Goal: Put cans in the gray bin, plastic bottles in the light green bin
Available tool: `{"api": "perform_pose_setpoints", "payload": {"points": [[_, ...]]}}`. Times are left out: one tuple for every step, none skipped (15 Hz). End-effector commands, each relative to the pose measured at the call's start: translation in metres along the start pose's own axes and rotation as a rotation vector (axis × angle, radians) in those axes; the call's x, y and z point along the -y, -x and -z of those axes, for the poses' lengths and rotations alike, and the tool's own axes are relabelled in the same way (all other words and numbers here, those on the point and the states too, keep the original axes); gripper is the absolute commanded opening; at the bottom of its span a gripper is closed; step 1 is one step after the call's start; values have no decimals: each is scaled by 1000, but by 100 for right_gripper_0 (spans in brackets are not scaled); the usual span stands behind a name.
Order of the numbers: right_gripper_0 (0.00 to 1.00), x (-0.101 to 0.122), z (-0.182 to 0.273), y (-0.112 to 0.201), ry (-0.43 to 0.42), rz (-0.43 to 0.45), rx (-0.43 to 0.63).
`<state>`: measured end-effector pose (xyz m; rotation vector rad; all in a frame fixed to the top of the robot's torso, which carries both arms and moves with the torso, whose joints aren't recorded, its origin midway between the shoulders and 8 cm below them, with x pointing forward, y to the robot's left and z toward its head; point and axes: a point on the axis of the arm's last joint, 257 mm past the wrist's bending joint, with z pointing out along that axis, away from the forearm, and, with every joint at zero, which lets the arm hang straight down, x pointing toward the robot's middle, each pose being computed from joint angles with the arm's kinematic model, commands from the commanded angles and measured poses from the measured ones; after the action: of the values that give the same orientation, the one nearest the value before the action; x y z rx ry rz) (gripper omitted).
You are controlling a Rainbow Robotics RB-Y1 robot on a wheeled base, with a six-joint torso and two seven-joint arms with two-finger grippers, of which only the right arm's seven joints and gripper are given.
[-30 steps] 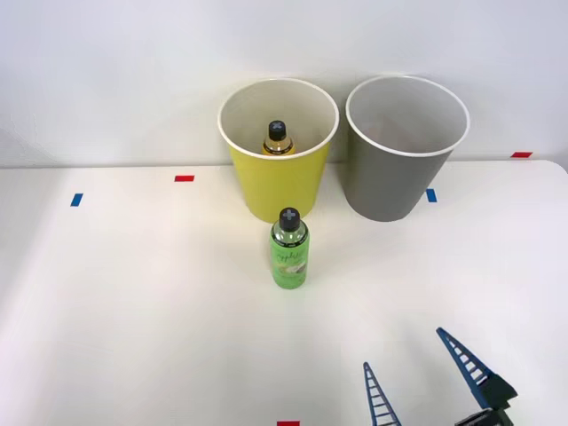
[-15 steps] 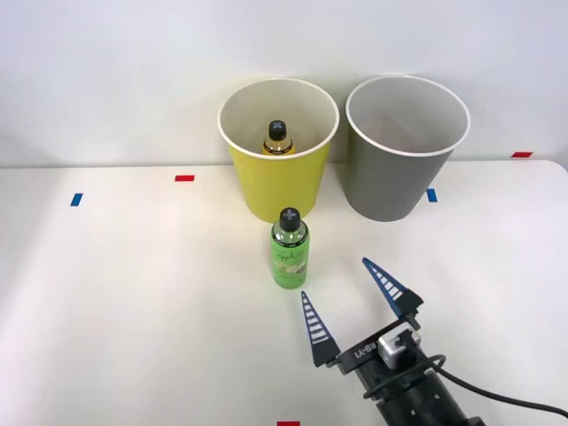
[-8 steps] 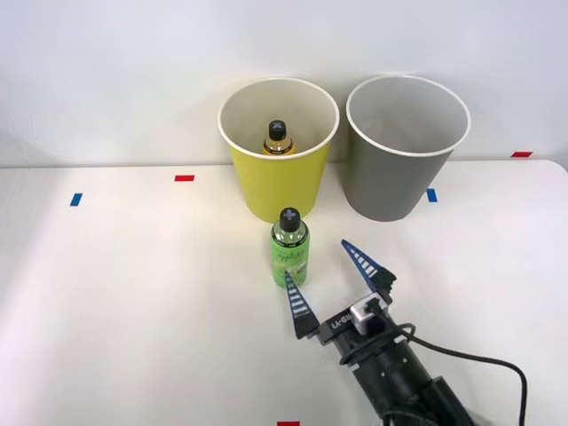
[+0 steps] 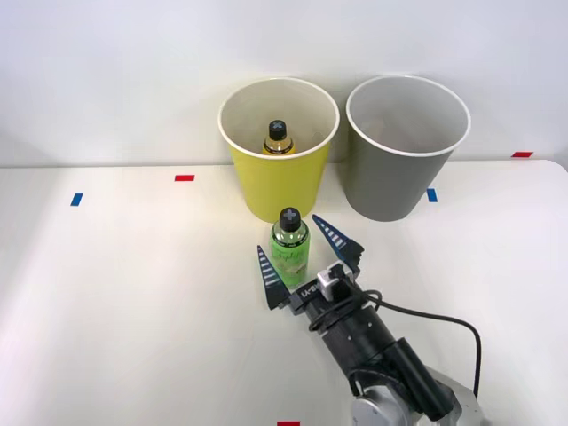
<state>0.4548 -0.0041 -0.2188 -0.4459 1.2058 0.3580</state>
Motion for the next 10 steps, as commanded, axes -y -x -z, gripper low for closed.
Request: {"api": "perform_pose_setpoints", "payload": {"points": [[100,-2,-8,0,8,-5,-10],[100,-1,-11,0,11,-1,-11],[100,-1,-14,2,11,-1,-12],[100,-3,-15,1,12,-4,-15],[100,-2,-15,1,11,-2,-15],[100,-1,-16,2,9,2,-13],[70,0,-15,1,8,11,-14],[14,1,-15,1,8,15,-16],[0,3,-14,1,7,19,-16],[0,3,-14,0,8,21,-17]]}}
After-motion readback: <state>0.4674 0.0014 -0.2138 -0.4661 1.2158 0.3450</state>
